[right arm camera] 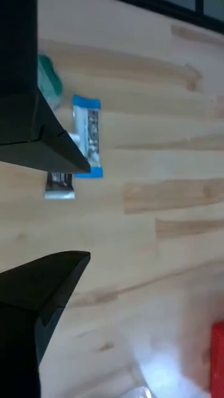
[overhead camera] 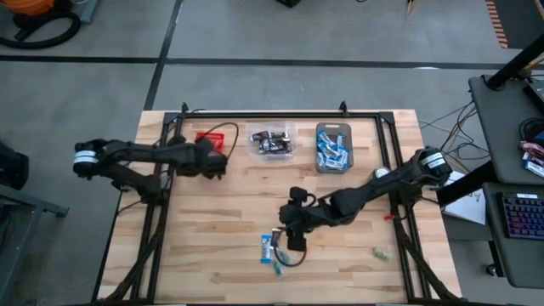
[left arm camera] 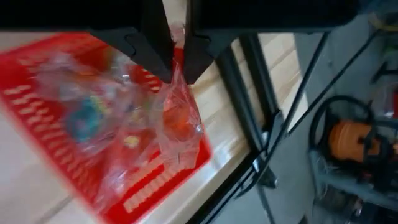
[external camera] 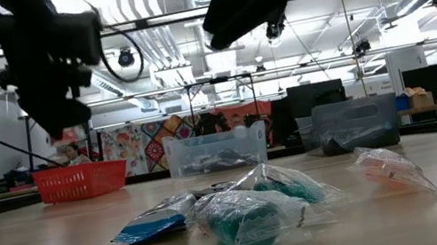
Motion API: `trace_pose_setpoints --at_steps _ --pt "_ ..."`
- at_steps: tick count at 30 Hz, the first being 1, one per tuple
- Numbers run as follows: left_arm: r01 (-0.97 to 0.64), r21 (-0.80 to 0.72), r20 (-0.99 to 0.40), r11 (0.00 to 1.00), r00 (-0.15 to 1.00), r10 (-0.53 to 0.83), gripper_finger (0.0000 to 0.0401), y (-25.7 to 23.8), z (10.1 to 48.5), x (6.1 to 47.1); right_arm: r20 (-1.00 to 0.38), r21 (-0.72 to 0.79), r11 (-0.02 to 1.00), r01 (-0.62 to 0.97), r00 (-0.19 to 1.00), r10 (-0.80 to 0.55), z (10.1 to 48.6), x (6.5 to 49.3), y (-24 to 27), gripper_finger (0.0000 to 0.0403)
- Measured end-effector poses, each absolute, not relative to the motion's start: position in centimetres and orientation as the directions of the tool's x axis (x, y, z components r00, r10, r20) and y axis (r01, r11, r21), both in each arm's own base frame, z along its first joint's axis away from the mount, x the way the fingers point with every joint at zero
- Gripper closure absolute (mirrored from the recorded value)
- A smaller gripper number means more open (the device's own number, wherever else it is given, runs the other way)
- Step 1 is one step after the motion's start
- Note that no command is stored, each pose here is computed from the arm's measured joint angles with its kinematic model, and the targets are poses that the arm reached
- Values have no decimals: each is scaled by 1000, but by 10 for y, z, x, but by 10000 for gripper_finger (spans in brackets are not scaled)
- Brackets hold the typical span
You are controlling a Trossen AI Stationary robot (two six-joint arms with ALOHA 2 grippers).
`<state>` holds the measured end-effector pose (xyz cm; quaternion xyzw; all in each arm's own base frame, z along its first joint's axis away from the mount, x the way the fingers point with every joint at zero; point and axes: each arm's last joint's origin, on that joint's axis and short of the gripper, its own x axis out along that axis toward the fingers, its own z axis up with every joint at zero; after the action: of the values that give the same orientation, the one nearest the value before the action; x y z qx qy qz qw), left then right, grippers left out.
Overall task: Sort candy
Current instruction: Put the red candy into the red bin, then put the orange candy into the red bin
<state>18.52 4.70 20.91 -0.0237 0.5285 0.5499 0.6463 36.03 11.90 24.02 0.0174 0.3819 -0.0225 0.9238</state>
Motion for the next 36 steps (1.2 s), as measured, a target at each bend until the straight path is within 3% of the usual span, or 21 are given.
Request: trace_pose_setpoints --at_steps 6,13,16,23,29,36 --pt "-678 603 -711 421 -218 668 329 64 203 184 -712 48 998 50 703 -1 240 354 134 200" --pt "-649 602 -713 464 -177 678 269 55 205 187 -743 83 993 84 669 5 236 347 142 200" --pt "-633 568 -745 526 -125 655 256 42 204 190 -762 108 986 126 647 1 234 344 144 200" --pt "-548 421 -782 723 183 595 255 -21 204 207 -836 150 956 252 548 -14 227 331 148 200" --pt "-224 373 -751 901 497 434 260 -93 207 207 -900 42 999 -20 434 47 219 310 174 200" --pt "-132 376 -619 917 701 354 260 -140 215 193 -919 -21 991 -130 392 32 190 313 192 200"
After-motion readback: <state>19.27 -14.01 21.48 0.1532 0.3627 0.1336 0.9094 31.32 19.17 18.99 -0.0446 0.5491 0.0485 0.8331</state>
